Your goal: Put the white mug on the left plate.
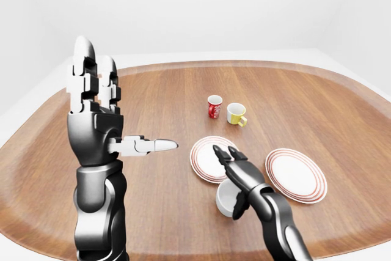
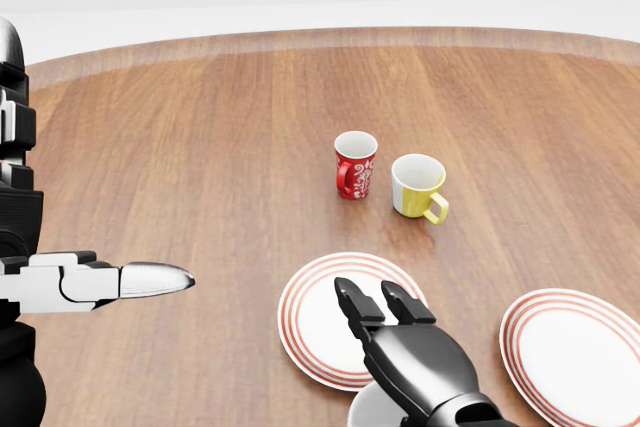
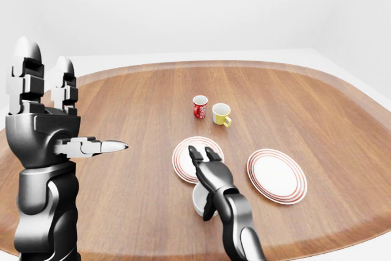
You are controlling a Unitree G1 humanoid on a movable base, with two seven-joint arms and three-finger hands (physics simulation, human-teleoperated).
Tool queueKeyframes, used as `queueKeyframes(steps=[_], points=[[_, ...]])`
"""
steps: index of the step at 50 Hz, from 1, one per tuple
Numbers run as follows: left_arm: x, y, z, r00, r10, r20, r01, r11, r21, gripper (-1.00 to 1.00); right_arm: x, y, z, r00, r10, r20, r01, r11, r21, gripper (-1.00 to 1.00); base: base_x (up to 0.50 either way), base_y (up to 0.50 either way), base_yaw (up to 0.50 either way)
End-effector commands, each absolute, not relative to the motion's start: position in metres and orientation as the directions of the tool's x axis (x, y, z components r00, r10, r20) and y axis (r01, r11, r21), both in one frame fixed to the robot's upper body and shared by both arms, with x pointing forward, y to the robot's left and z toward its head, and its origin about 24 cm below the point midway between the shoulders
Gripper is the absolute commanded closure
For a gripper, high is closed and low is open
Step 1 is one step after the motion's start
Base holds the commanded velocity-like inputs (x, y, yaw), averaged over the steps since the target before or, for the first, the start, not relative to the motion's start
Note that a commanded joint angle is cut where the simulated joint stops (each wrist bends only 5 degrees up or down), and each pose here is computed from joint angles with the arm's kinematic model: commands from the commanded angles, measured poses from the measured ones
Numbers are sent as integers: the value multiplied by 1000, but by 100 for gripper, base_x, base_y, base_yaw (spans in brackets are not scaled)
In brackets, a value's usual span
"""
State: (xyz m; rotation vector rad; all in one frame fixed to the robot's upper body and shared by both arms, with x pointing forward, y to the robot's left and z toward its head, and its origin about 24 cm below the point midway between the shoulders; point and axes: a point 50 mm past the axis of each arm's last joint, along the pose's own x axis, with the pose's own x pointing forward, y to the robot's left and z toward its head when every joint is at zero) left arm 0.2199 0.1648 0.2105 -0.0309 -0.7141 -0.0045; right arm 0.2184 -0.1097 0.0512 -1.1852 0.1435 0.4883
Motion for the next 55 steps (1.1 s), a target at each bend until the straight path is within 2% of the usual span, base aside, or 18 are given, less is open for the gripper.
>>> queueKeyframes(steps=[1, 34, 55], points=[[220, 165, 210, 757, 6, 654, 15, 1000, -27, -100, 220, -109, 50, 890, 276, -363, -432, 255, -865, -100, 0, 0, 0], [219, 164, 211, 754, 4, 656, 17, 1000, -26, -100, 226, -102, 41, 892, 269, -364, -427, 234, -873, -100, 0, 0, 0], [219, 165, 210, 757, 4, 654, 16, 1000, -26, -100, 216, -93, 41, 878, 302, -370, -442, 218, -870, -100, 0, 0, 0]])
